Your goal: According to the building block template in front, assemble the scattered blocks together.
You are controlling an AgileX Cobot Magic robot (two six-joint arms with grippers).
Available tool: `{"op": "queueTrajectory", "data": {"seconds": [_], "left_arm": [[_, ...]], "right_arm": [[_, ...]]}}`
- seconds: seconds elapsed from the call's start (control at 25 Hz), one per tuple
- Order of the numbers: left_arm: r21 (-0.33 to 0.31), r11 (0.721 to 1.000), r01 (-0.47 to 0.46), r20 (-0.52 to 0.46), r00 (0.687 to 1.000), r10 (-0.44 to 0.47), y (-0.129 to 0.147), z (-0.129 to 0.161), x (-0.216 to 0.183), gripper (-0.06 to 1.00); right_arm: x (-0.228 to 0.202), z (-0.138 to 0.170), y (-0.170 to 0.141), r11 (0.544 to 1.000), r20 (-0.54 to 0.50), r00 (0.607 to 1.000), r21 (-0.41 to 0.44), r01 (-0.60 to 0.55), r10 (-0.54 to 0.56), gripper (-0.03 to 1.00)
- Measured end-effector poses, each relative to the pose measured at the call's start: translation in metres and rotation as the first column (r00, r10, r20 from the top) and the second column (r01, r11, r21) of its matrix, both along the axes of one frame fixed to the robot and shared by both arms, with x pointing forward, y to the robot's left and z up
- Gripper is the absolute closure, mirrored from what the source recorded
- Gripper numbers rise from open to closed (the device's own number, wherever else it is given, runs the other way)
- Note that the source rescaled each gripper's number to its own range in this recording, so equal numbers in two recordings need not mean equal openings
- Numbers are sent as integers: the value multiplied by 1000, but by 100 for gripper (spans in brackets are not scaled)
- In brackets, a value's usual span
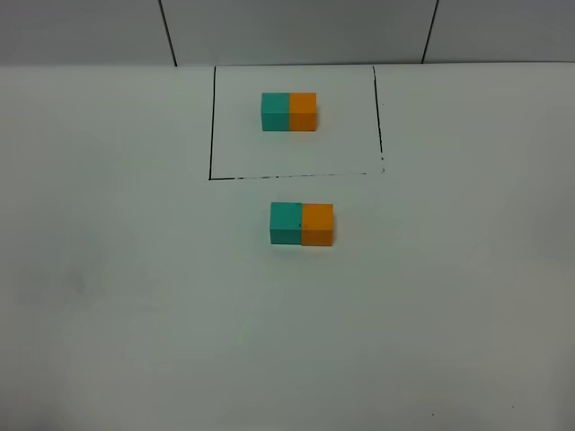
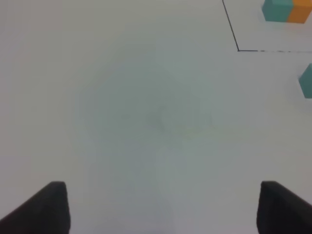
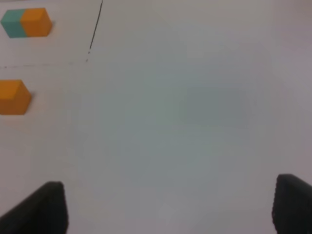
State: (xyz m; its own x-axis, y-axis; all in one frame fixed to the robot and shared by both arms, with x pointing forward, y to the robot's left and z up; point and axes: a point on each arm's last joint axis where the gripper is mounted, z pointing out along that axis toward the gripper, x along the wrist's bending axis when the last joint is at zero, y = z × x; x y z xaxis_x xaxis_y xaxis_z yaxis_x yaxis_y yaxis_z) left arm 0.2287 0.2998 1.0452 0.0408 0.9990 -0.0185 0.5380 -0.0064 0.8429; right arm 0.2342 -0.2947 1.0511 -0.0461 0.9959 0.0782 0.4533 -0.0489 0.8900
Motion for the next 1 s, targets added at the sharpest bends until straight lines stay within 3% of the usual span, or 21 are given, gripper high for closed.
{"op": "queueTrajectory", "data": {"seconds": [1.0], "left_arm": [[0, 1000, 0, 0, 1000, 0, 0, 0, 0, 27]], "right_arm": [[0, 0, 0, 1000, -1, 1000, 16, 7, -7, -3]]}}
